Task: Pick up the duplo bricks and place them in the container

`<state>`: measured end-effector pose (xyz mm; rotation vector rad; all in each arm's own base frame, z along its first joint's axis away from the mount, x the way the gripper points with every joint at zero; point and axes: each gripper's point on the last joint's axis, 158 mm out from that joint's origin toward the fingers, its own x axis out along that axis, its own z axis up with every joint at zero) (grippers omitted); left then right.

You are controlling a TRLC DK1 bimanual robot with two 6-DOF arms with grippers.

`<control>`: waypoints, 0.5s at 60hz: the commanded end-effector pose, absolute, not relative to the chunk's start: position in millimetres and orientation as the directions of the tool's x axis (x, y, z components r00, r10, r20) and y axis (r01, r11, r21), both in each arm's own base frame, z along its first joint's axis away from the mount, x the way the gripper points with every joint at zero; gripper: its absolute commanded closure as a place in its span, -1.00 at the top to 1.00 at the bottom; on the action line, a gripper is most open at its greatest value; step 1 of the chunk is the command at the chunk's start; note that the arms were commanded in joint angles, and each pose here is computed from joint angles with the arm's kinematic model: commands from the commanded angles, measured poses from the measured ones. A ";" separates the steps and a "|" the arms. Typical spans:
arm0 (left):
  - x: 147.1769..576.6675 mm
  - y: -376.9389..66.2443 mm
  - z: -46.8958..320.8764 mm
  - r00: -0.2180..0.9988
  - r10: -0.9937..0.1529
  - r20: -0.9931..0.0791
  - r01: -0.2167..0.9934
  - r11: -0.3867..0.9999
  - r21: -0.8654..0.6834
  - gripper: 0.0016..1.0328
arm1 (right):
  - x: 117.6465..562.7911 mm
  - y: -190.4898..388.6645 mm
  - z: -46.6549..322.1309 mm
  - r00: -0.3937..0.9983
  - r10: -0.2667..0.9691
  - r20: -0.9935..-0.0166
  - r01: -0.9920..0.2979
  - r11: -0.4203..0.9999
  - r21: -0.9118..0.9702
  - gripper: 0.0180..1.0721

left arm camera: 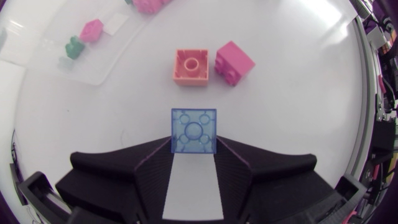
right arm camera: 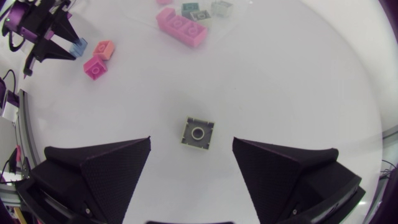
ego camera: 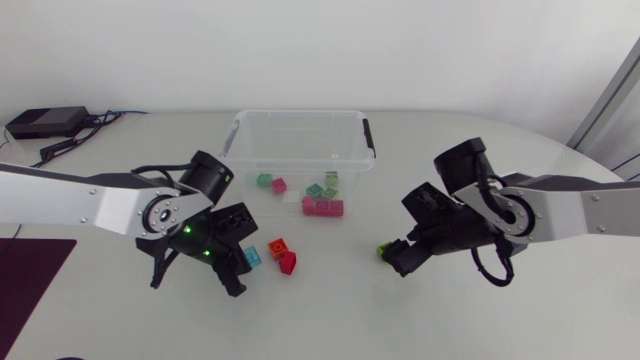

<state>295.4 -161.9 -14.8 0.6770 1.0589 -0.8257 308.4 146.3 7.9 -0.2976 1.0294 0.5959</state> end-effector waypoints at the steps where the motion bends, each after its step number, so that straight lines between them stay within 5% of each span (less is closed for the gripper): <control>1: 302.3 -163.6 17.8 0.330 -0.288 -0.899 0.824 0.552 0.125 -0.49 | 319.0 146.7 7.2 0.388 0.315 -0.866 -0.559 0.827 0.050 0.74; 26: 353.8 -159.3 155.1 0.678 -0.373 -0.633 0.597 0.782 0.178 -0.49 | 332.9 146.3 -21.1 0.340 0.253 -0.906 -0.519 0.854 0.043 0.60; 30: 369.8 -157.2 172.0 0.726 -0.365 -0.582 0.541 0.826 0.157 -0.48 | 335.2 147.7 -26.5 0.334 0.246 -0.910 -0.520 0.853 0.039 0.35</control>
